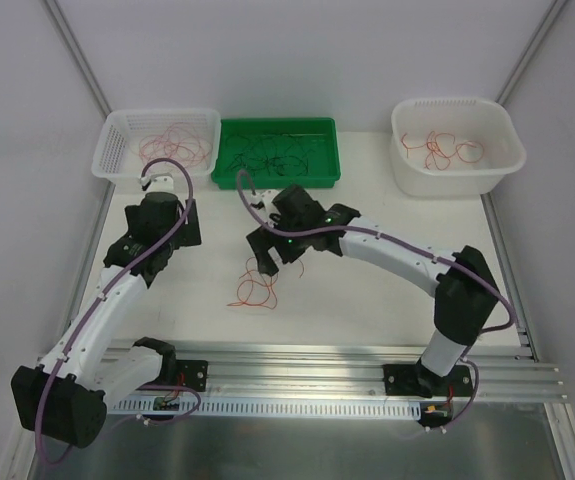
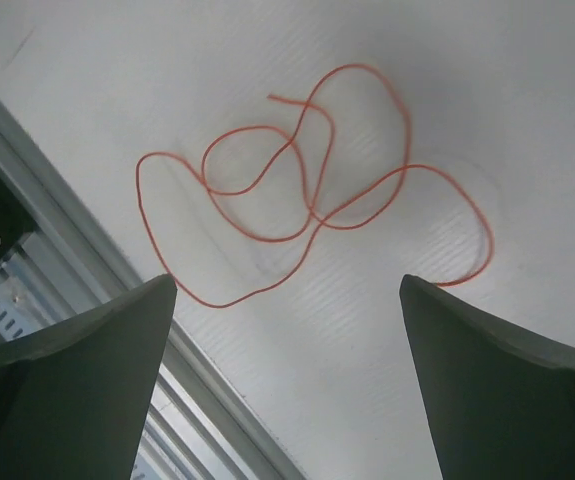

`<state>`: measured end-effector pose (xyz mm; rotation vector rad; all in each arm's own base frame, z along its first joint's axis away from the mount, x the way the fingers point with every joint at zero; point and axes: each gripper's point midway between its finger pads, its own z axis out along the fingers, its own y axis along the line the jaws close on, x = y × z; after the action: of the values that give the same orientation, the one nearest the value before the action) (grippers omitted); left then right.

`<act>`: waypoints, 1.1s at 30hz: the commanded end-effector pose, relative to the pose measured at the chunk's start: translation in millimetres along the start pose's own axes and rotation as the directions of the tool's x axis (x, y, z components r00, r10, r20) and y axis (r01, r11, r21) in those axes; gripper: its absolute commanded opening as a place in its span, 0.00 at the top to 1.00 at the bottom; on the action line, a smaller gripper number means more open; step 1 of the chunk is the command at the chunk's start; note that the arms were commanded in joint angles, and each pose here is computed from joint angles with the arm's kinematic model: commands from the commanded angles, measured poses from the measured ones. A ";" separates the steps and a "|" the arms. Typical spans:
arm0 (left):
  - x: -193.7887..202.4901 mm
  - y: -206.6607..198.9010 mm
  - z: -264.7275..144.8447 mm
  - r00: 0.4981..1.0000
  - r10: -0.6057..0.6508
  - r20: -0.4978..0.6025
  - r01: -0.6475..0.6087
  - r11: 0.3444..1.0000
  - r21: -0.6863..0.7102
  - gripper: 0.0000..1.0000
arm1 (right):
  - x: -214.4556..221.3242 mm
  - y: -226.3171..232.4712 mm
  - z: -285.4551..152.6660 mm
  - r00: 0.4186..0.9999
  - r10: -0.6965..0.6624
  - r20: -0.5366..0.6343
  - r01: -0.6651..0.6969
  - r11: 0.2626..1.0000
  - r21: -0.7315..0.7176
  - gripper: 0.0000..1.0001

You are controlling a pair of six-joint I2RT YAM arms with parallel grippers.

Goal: Untangle the cables

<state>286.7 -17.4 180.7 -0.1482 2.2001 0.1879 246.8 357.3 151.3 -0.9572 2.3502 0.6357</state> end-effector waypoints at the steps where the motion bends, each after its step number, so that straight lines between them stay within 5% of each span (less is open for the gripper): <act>1: -4.3 14.3 -2.0 0.998 -0.059 0.022 0.060 0.997 -0.046 0.01 | 12.2 26.6 19.6 0.996 -0.070 -0.048 0.067 0.996 -0.052 0.00; 14: -7.1 18.3 -3.1 0.997 -0.076 0.034 0.078 0.996 -0.050 0.01 | 47.6 25.9 104.9 0.974 -0.130 -0.185 0.152 0.982 0.112 0.02; 20: -6.8 15.3 -2.4 0.997 -0.076 0.030 0.078 0.996 -0.035 0.01 | 66.0 10.3 117.7 0.968 -0.132 -0.215 0.169 0.972 0.164 0.16; 23: -5.3 14.9 -2.2 0.997 -0.074 0.024 0.075 0.997 -0.032 0.01 | 74.7 1.5 120.2 0.963 -0.137 -0.233 0.185 0.963 0.198 0.35; 30: -5.1 11.8 -1.6 0.997 -0.073 0.021 0.074 0.997 -0.017 0.01 | 88.5 -23.5 107.0 0.962 -0.134 -0.239 0.204 0.932 0.300 0.99; 33: -4.2 11.9 -1.0 0.997 -0.073 0.018 0.074 0.997 -0.018 0.01 | 83.8 -40.0 84.0 0.973 -0.108 -0.202 0.173 0.925 0.340 0.99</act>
<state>286.4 -5.9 184.0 -0.2140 2.1853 0.1890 239.8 384.2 20.4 -1.0903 2.3847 0.1997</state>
